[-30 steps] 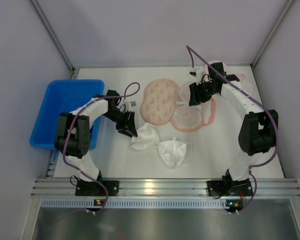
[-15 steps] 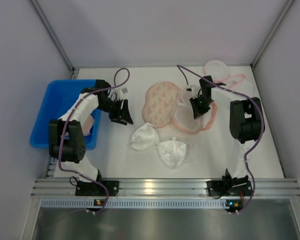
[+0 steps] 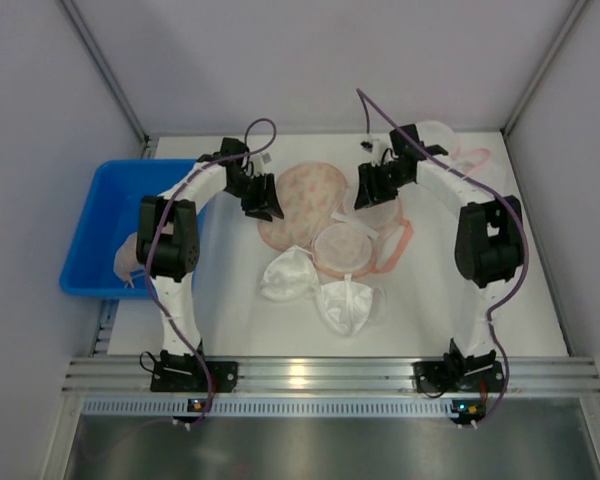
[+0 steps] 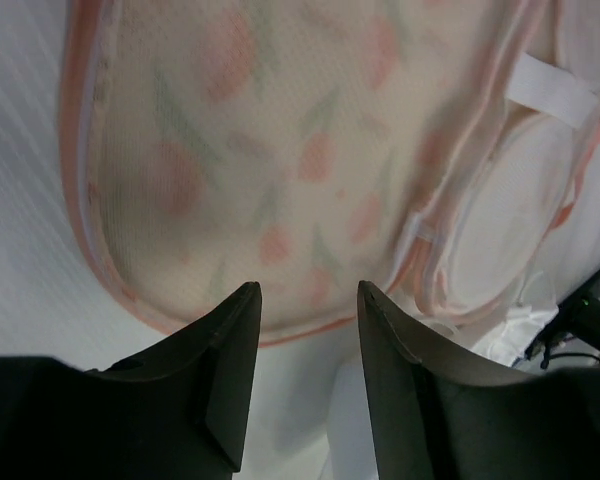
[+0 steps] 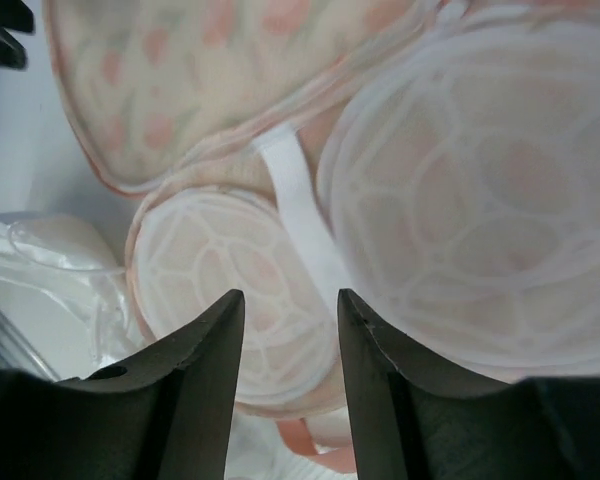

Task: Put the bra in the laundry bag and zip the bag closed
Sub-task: Adjust the laundry bag at the center of the board, then pick up the bra from the center of the board.

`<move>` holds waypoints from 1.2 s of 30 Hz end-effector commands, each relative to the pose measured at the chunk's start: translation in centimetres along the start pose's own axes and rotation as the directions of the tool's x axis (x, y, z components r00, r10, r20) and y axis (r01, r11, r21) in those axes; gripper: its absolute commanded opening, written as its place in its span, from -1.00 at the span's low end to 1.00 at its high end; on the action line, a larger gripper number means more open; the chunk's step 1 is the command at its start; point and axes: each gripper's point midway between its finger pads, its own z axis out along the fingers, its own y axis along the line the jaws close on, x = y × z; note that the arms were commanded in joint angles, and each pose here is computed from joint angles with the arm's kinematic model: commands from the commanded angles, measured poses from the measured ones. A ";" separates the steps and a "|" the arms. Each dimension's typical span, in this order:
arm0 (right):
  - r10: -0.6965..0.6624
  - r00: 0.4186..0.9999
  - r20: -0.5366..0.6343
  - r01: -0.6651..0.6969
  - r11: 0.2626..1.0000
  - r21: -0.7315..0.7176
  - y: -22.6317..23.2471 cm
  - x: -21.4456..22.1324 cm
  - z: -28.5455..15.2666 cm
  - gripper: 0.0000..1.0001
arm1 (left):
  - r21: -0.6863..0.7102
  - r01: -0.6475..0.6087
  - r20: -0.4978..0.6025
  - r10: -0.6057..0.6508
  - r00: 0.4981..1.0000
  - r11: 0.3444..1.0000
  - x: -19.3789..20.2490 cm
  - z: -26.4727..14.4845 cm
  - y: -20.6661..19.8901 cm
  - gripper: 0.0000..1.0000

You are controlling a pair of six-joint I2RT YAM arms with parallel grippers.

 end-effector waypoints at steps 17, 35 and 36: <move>-0.044 0.987 -0.155 0.074 0.977 0.198 -7.6 5.0 2.8 -0.46 | -0.097 -0.179 0.174 0.193 0.966 0.979 -13.0 10.8 1.7 0.03; 0.095 0.991 0.095 -0.092 0.995 -0.034 2.2 1.0 -4.1 0.27 | -0.114 -0.378 0.246 0.395 0.885 0.919 -7.0 -4.4 -3.7 0.15; 0.107 0.991 0.079 -0.105 0.994 -0.031 2.4 1.9 -5.0 0.33 | -0.120 -0.399 0.258 0.417 0.872 0.909 -5.9 -6.1 -4.6 0.15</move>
